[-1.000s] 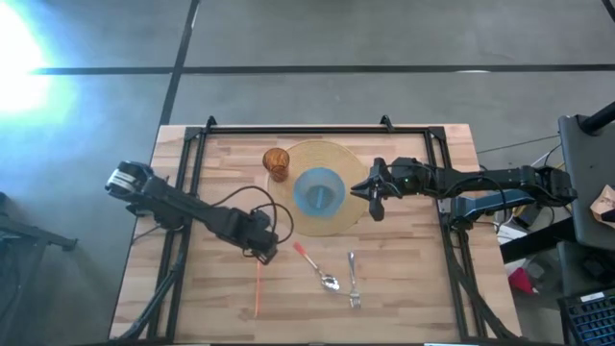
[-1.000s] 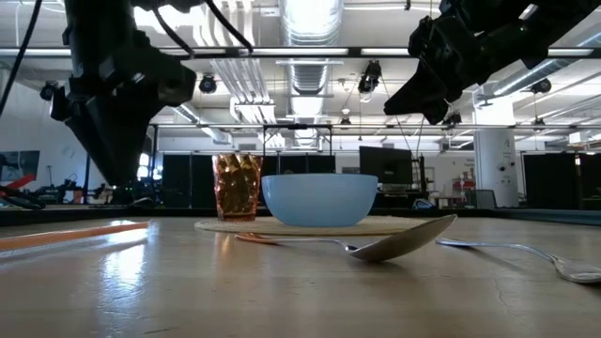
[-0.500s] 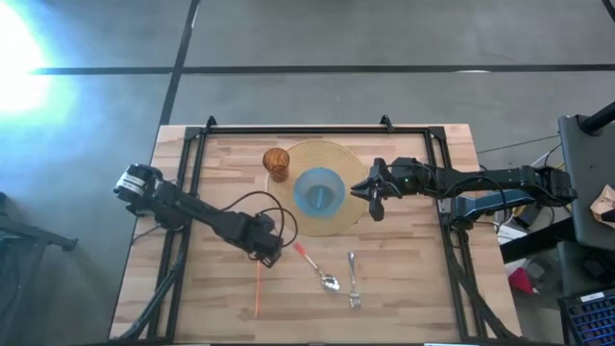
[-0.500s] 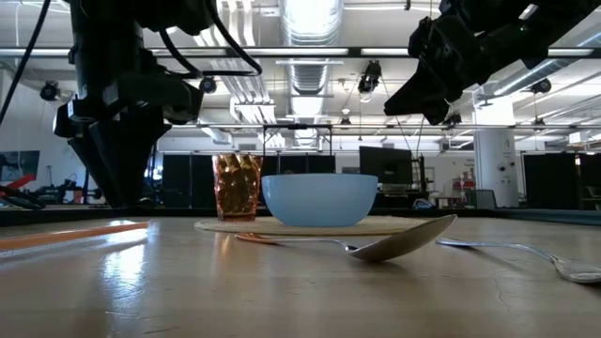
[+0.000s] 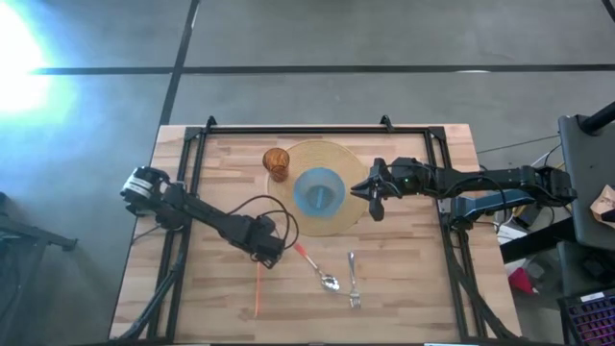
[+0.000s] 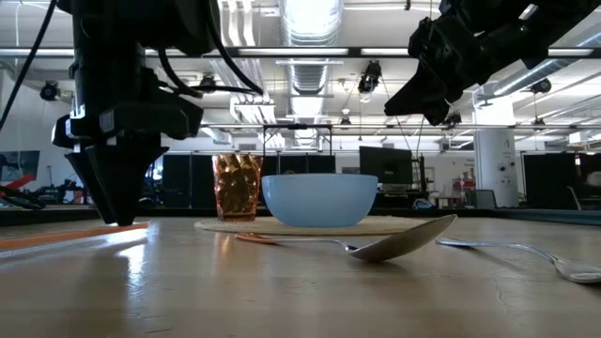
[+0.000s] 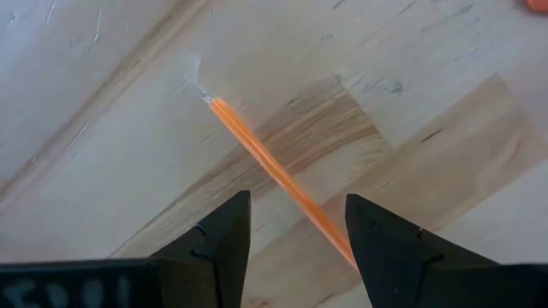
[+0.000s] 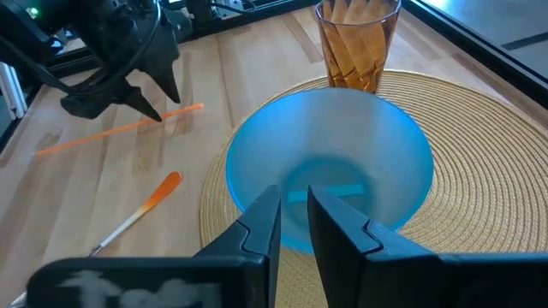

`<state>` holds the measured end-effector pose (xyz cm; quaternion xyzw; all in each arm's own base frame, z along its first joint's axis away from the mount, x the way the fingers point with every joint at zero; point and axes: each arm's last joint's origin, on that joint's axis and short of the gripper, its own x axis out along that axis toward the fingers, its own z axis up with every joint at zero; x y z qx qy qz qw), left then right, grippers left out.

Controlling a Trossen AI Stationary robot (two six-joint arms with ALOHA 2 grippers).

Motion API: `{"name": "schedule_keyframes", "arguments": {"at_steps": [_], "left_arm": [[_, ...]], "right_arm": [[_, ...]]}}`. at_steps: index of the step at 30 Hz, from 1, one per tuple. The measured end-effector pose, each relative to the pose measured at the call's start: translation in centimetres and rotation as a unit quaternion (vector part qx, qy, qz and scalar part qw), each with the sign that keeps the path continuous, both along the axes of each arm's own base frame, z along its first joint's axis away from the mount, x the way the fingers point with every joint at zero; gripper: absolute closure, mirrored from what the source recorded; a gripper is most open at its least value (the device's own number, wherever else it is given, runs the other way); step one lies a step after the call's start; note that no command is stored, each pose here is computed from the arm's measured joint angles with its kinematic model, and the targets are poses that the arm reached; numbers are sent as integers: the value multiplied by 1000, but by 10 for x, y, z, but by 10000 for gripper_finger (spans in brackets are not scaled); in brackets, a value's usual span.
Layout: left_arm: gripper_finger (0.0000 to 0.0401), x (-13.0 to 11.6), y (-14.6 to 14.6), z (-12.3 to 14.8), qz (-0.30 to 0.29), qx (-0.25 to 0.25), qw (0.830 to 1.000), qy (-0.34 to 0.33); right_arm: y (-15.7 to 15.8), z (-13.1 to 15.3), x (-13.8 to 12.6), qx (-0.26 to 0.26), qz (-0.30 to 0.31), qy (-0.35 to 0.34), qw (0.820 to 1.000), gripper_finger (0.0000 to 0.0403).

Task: Pick & Place Utensil
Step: Put the orange straw into the brown cup on the brown mat

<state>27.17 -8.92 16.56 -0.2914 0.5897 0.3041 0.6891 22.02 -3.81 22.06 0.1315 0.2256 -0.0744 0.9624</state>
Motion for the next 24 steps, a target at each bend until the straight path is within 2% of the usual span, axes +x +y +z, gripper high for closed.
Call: {"name": "schedule_keyframes", "arguments": {"at_steps": [14, 19, 24], "left_arm": [[239, 3, -2, -12, -8, -16, 1000, 25], [268, 3, -3, -11, -21, -18, 999, 24], [314, 2, -3, -11, -37, -26, 999, 30]], "right_arm": [[0, 0, 0, 0, 0, 0, 1000, 329], [0, 0, 0, 0, 0, 0, 1000, 329], [0, 0, 0, 0, 0, 0, 1000, 339]]}}
